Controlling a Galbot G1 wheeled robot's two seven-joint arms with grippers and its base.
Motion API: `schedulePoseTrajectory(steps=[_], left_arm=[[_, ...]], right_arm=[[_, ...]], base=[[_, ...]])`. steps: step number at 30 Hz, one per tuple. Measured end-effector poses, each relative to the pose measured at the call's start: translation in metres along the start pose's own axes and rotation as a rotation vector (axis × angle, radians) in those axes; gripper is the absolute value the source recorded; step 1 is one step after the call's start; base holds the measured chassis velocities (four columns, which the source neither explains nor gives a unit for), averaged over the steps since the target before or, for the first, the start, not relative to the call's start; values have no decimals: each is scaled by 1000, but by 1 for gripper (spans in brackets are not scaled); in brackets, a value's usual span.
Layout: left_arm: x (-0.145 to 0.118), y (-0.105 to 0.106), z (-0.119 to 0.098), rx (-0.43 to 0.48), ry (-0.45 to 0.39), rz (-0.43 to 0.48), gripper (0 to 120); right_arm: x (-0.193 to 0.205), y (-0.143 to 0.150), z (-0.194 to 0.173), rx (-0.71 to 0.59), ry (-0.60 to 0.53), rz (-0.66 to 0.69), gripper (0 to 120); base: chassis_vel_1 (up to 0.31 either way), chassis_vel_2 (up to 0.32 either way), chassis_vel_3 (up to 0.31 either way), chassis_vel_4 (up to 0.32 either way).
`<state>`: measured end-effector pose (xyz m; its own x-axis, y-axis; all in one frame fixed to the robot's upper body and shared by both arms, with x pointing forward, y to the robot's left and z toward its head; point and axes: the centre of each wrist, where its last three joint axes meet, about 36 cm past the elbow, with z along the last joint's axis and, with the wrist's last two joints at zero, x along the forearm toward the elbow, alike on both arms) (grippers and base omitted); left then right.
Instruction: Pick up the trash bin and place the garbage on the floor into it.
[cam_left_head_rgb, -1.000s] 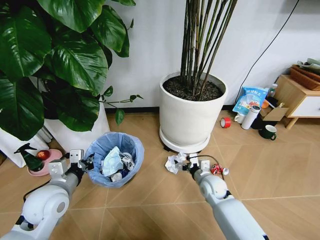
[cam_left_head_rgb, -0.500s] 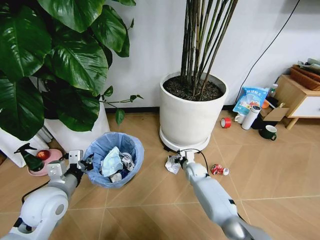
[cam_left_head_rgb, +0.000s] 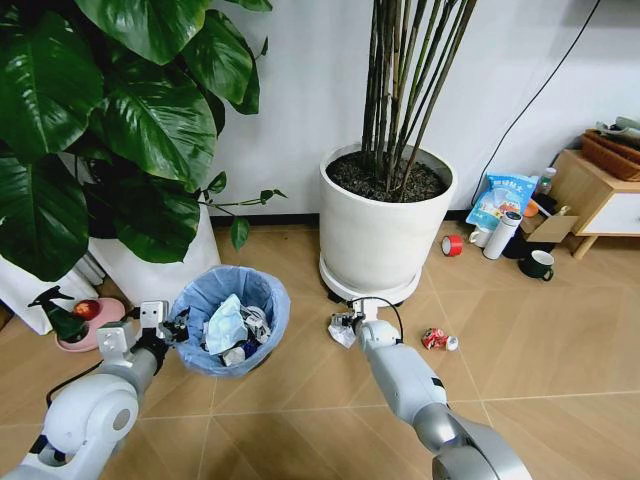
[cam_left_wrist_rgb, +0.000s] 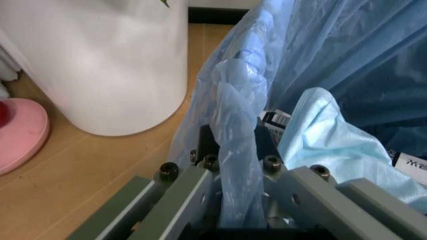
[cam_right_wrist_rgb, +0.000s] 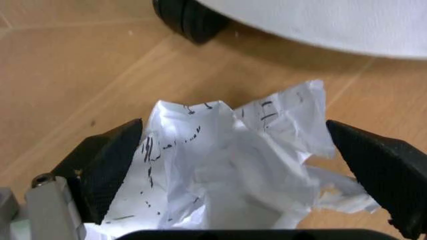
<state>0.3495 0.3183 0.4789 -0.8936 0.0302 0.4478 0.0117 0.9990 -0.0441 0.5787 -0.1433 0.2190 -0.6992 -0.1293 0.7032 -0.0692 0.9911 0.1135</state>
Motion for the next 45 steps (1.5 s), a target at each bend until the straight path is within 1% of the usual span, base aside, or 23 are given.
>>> schedulePoseTrajectory(steps=[2,5,7,9,10,13,14,15,17,18,19,22,23,24,26,27,31,32,33,36,40,43,45], left_arm=[[0,0,0,0,0,0,0],[-1,1,0,1,-1,-2,0],[-2,1,0,1,-2,-2,0],[-2,1,0,1,-3,-2,0],[-2,1,0,1,-3,-2,0],[-3,2,-1,0,-4,-3,0],[-3,2,-1,0,-6,-3,0],[-3,2,-1,0,-6,-3,0],[-3,2,-1,1,-7,-3,0],[-3,2,-1,1,-7,-3,0],[-3,2,-1,1,-7,-3,0],[-4,2,-1,1,-6,-4,0],[-4,2,-1,1,-6,-4,0],[-4,2,-1,2,-6,-4,0],[-4,2,-1,3,-7,-3,0],[-4,2,-1,3,-7,-3,0],[-3,2,-1,3,-7,-2,0],[-3,2,-1,3,-7,-2,0],[-3,2,-1,3,-8,-2,0],[-3,1,-2,4,-10,0,0],[-2,1,-2,3,-10,0,0],[-2,1,-1,5,-8,1,0],[-2,1,-1,5,-8,1,0]], right_arm=[[0,0,2,-1,6,2,100],[1,-1,5,-2,10,4,97],[1,-3,8,-4,14,6,92],[1,-4,9,-4,15,7,84],[1,-4,9,-4,15,7,84],[1,-6,12,-6,17,8,73],[1,-7,13,-6,17,10,65],[1,-7,13,-6,17,10,65],[1,-8,16,-7,18,12,56],[1,-8,16,-7,18,12,56],[1,-9,16,-7,19,13,52],[2,-11,19,-11,21,17,35],[2,-11,19,-11,21,17,35],[2,-12,21,-11,22,19,32],[3,-16,23,-13,19,25,22],[3,-16,23,-13,19,25,22],[10,-28,21,-16,-7,35,4],[10,-28,21,-16,-7,35,4],[12,-30,20,-18,-15,35,0],[25,-40,15,-40,-46,23,0],[37,-44,12,-60,-67,2,0],[61,-48,10,-83,-95,-36,0],[66,-48,9,-82,-108,-44,0]], base=[[0,0,0,0],[0,0,0,0],[0,0,0,0],[0,0,0,0],[0,0,0,0],[0,0,0,0],[0,0,0,0],[0,0,0,0],[0,0,0,0],[0,0,0,0],[0,0,0,0],[0,0,0,0],[0,0,0,0],[0,0,0,0],[0,0,0,0],[0,0,0,0],[0,0,0,0],[0,0,0,0],[0,0,0,0],[0,0,0,0],[0,0,0,0],[0,0,0,0],[0,0,0,0]])
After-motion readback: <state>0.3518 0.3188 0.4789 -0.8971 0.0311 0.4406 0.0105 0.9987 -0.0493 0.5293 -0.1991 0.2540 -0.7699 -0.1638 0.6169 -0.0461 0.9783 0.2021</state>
